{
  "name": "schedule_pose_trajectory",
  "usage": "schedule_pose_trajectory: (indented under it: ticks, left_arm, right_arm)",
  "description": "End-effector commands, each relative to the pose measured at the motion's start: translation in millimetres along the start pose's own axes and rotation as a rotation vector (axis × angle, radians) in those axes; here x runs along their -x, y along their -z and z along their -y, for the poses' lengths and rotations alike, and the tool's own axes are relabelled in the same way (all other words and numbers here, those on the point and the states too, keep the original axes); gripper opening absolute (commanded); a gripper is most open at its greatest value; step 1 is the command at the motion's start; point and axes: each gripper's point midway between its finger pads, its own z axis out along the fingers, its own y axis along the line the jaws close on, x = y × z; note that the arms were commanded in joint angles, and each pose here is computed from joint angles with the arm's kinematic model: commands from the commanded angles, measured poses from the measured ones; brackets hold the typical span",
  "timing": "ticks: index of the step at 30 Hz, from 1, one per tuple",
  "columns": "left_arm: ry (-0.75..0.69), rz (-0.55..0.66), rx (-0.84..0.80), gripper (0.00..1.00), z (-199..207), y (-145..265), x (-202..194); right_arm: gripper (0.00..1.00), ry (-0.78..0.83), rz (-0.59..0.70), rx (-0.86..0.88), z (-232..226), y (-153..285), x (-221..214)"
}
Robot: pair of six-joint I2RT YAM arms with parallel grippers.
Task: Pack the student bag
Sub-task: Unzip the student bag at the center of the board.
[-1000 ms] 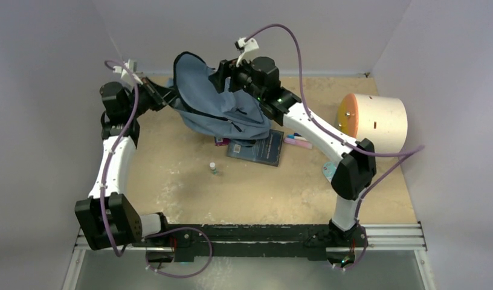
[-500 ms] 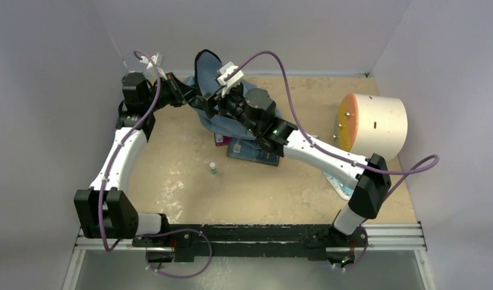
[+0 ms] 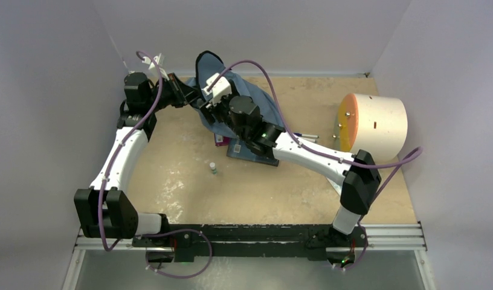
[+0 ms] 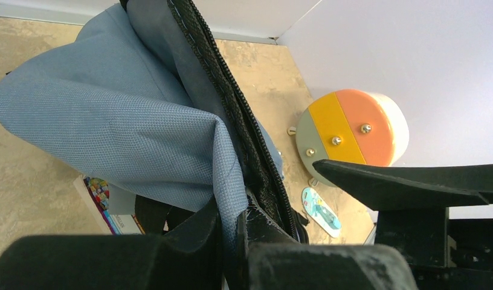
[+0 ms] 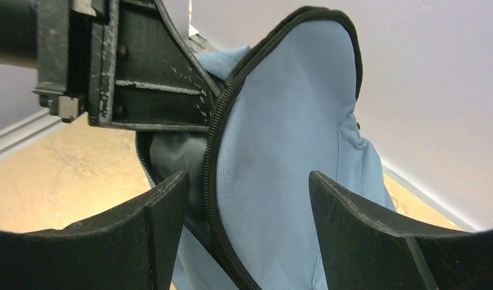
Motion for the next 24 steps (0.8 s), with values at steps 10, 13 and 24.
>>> schedule_pose_trajectory:
  ticks: [10,13,24]
  left_arm:
    - [-0.093,0.047,-0.069,0.0,27.3,3.0,21.7]
    - [-0.089,0.043,-0.065,0.0,25.0,2.7,19.7]
    - [-0.084,0.029,-0.041,0.0,18.3,5.3,10.0]
  right_arm:
    - [0.6,0.123,-0.103,-0.172,17.0,-13.9,-15.1]
    - [0.37,0.062,-0.043,-0.185,18.5,-12.7,2.3]
    - [0.0,-0.441,0.078,-0.093,33.4,6.5,18.9]
